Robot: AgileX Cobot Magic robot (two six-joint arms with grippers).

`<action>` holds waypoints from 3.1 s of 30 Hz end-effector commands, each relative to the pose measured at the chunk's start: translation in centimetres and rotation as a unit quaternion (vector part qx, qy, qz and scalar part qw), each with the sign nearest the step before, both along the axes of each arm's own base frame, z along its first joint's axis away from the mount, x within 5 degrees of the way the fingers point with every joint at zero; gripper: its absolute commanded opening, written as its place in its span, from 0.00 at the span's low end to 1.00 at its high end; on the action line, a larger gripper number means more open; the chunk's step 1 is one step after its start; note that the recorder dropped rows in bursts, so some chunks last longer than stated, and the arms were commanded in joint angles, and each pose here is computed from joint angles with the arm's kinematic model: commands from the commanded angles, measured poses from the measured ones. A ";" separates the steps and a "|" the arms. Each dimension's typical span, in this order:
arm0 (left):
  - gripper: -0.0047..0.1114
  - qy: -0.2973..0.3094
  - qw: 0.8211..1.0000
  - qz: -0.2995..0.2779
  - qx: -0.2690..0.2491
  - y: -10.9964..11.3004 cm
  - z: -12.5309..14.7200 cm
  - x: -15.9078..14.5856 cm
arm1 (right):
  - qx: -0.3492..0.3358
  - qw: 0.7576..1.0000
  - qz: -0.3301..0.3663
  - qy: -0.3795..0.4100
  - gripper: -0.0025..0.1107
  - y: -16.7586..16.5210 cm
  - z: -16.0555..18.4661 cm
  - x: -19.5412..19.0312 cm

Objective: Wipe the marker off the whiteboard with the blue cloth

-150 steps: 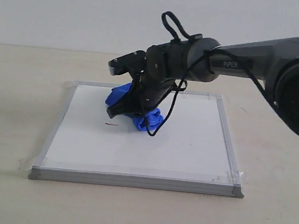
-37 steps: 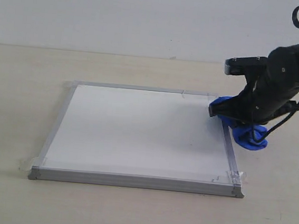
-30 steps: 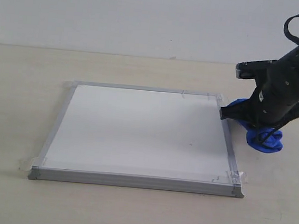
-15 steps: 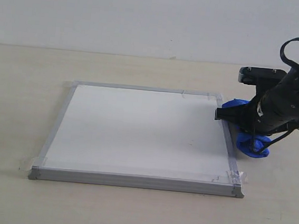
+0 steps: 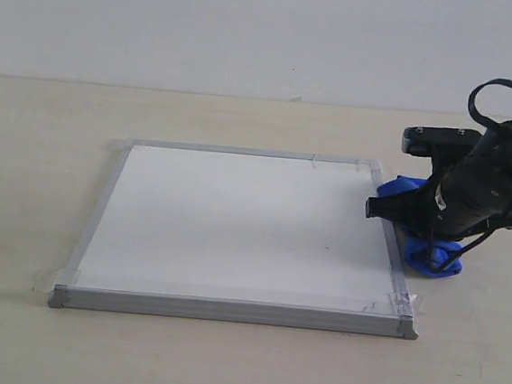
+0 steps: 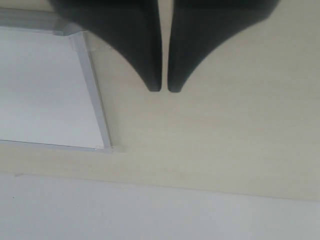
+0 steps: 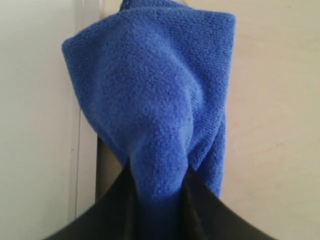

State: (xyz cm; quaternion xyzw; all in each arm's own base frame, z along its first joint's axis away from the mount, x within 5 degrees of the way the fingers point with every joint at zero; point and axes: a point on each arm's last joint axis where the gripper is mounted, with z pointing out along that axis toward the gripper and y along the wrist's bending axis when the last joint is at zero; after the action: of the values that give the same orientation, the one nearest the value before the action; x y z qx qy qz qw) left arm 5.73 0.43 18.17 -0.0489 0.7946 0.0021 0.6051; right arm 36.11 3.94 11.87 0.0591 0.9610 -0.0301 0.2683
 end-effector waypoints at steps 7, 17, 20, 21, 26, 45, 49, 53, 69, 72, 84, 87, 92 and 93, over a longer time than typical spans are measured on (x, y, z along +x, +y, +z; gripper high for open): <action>0.08 -0.010 1.000 0.000 -0.002 0.0 0.3 0.0 | -0.015 1.000 -0.006 -0.012 0.02 -0.3 0.0 0.1; 0.08 -0.010 1.000 0.000 -0.002 0.0 0.3 0.0 | 0.002 1.000 0.010 -0.026 0.60 0.1 0.1 0.4; 0.08 -0.010 1.000 0.000 -0.002 0.0 0.3 0.0 | 0.000 0.999 0.015 -0.038 0.61 0.1 1.0 0.4; 0.08 -0.010 1.000 0.000 -0.002 0.0 0.3 0.0 | 0.001 0.999 0.015 -0.046 0.61 0.1 1.6 0.3; 0.08 -0.010 1.000 0.000 -0.002 0.0 0.3 0.0 | 0.002 0.995 0.019 -0.097 0.60 0.0 5.5 0.0; 0.08 -0.010 1.000 0.000 -0.002 0.0 0.3 0.0 | -0.019 0.999 0.039 -0.029 0.03 -0.1 1.0 -0.5; 0.08 -0.010 1.000 0.000 -0.002 0.0 0.3 0.0 | -0.027 0.999 0.033 -0.023 0.03 -0.3 1.0 -0.6; 0.08 -0.010 1.000 0.000 -0.002 0.0 0.3 0.0 | -0.023 0.999 0.035 -0.021 0.03 -0.2 0.7 -0.8; 0.08 -0.010 1.000 0.000 -0.002 0.0 0.3 0.0 | 0.047 0.987 0.006 -0.153 0.03 -0.4 9.7 -5.3; 0.08 -0.010 1.000 0.000 -0.002 0.0 0.3 0.0 | 0.143 0.971 0.031 -0.191 0.03 0.7 9.8 -7.8; 0.08 -0.010 1.000 0.000 -0.002 0.0 0.3 0.0 | 0.305 0.913 0.144 -0.227 0.03 3.0 7.7 -15.3; 0.08 -0.010 1.000 0.000 -0.002 0.0 0.3 0.0 | 0.301 0.917 0.140 -0.222 0.03 2.9 7.5 -15.4; 0.08 -0.010 1.000 0.000 -0.002 0.0 0.3 0.0 | 0.300 0.917 0.138 -0.222 0.03 2.8 7.5 -15.4; 0.08 -0.010 1.000 0.000 -0.002 0.0 0.3 0.0 | 0.299 0.918 0.138 -0.221 0.03 2.8 7.5 -15.4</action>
State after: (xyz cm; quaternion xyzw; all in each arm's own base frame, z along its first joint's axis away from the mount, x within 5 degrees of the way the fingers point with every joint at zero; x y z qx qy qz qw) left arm 5.73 0.43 18.17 -0.0489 0.7946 0.0021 0.6051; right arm 20.92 6.77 19.39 0.0087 0.8401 0.3088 0.4459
